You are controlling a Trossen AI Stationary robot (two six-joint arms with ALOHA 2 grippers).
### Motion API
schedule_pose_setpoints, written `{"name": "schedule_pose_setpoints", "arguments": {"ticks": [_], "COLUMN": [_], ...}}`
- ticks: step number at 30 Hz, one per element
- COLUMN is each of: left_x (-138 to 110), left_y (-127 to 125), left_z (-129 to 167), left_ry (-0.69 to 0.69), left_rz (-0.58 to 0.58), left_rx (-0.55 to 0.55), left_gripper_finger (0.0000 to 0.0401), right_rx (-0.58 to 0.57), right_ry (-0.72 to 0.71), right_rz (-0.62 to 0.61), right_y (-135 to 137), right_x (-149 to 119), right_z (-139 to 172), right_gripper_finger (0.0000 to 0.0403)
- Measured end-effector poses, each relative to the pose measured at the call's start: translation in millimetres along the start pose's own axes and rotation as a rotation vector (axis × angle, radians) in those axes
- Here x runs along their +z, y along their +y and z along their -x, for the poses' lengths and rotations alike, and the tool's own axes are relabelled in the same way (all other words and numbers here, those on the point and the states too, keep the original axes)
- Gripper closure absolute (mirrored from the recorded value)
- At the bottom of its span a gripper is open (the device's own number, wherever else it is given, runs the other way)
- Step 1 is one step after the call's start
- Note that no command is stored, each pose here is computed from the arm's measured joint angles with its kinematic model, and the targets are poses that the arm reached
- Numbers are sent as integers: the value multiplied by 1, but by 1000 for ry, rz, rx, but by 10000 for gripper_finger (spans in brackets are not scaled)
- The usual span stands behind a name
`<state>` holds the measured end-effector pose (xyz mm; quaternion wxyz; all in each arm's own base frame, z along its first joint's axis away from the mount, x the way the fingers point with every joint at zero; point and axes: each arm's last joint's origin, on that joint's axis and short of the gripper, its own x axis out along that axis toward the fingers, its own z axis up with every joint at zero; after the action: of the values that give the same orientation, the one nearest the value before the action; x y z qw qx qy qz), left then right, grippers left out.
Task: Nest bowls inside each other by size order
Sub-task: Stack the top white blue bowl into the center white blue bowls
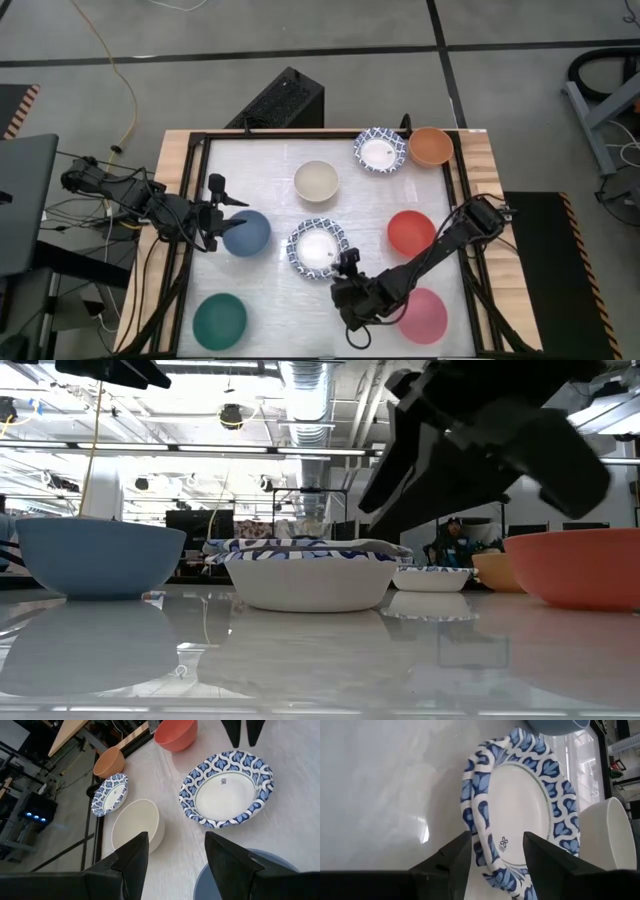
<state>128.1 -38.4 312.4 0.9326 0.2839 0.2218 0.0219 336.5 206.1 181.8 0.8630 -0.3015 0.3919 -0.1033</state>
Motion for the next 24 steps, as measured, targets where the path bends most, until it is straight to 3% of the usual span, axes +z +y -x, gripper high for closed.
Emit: {"name": "schedule_pose_setpoints", "arguments": {"ticks": [9,14,19,24], "left_x": [0,-7,-12,-18], "left_y": [-2,-10,-15,-20], "left_z": [-1,-6,-12,-16], "left_ry": [-27,-12,3,18], "left_rz": [44,67,109,119], "left_rx": [-64,-105,-109,-115], "left_gripper_finger": [216,216,216,216], "right_rx": [-17,-245,-344,-391], "right_ry": [-9,87,252,476], "right_rz": [-43,-163,-344,-341], "right_y": [-11,-38,-84,-116], "right_x": [20,18,9,-11], "right_z": [15,20,24,14], "right_gripper_finger": [211,217,217,216]}}
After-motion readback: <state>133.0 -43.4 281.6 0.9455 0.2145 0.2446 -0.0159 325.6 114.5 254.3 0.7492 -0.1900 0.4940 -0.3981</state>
